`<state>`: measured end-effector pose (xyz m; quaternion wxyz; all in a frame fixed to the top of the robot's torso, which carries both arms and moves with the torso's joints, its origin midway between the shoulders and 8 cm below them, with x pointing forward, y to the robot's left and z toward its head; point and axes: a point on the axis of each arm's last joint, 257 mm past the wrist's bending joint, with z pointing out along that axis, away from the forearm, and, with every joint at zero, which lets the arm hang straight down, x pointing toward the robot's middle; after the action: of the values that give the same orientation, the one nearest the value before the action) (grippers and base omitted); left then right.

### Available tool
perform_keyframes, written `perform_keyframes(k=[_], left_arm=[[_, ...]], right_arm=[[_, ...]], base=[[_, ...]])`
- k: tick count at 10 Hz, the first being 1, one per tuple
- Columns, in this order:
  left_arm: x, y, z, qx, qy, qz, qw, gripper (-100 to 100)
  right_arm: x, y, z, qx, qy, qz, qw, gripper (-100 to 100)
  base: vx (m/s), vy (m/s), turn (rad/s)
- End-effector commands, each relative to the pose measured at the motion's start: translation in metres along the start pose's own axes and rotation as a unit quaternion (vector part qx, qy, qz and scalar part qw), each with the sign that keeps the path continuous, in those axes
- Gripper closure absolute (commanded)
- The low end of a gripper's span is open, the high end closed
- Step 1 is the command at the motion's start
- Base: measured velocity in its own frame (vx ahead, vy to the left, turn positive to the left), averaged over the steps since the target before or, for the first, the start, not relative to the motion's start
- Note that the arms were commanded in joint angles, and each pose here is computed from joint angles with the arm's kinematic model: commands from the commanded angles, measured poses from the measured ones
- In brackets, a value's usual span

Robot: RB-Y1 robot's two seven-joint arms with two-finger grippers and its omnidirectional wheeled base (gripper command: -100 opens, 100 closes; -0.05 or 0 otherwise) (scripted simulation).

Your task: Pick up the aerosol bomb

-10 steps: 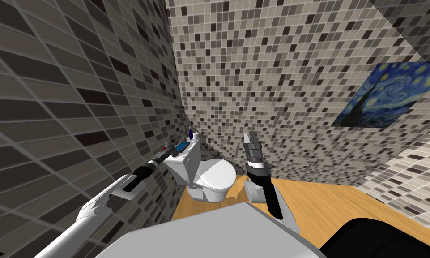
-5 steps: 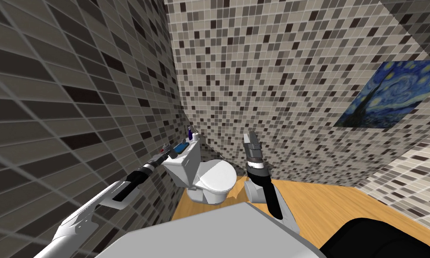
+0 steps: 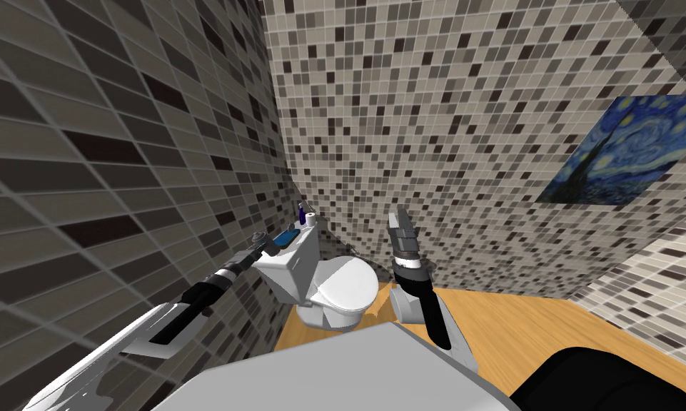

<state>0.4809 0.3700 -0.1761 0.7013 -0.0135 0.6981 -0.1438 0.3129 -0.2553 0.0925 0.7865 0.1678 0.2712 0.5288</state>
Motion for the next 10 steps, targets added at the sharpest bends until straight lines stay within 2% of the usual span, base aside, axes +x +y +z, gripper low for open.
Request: perform_keyframes(k=[1,2,3,4,6,8,9,10], left_arm=[[-0.001,-0.001,-0.013,-0.004,0.004,0.002,1.0,100],[0.004,-0.003,-0.02,-0.004,0.009,0.0,0.9999,100],[-0.004,-0.014,-0.02,0.007,0.002,0.001,1.0,100],[-0.009,-0.004,-0.032,-0.008,0.006,0.008,0.9999,100],[-0.006,-0.013,-0.043,-0.002,0.011,0.006,0.9999,100],[-0.015,-0.031,-0.045,0.014,0.002,0.007,0.9999,100],[-0.013,-0.026,-0.044,0.008,0.006,0.006,0.9999,100],[-0.014,-0.028,-0.044,0.01,0.005,0.006,0.9999,0]], right_arm=[[0.0,0.0,0.0,0.0,0.0,0.0,1.0,0],[0.0,0.0,0.0,0.0,0.0,0.0,1.0,0],[0.0,0.0,0.0,0.0,0.0,0.0,1.0,0],[0.0,0.0,0.0,0.0,0.0,0.0,1.0,0],[0.0,0.0,0.0,0.0,0.0,0.0,1.0,0],[0.0,0.0,0.0,0.0,0.0,0.0,1.0,0],[0.0,0.0,0.0,0.0,0.0,0.0,1.0,0],[0.0,0.0,0.0,0.0,0.0,0.0,1.0,0]], base=[[0.096,-0.011,-0.002],[0.053,-0.006,0.01],[0.011,-0.003,0.004],[0.076,-0.005,-0.026],[0.072,-0.001,0.001],[0.003,-0.005,0.002],[0.0,0.0,0.0],[0.0,0.0,0.0]])
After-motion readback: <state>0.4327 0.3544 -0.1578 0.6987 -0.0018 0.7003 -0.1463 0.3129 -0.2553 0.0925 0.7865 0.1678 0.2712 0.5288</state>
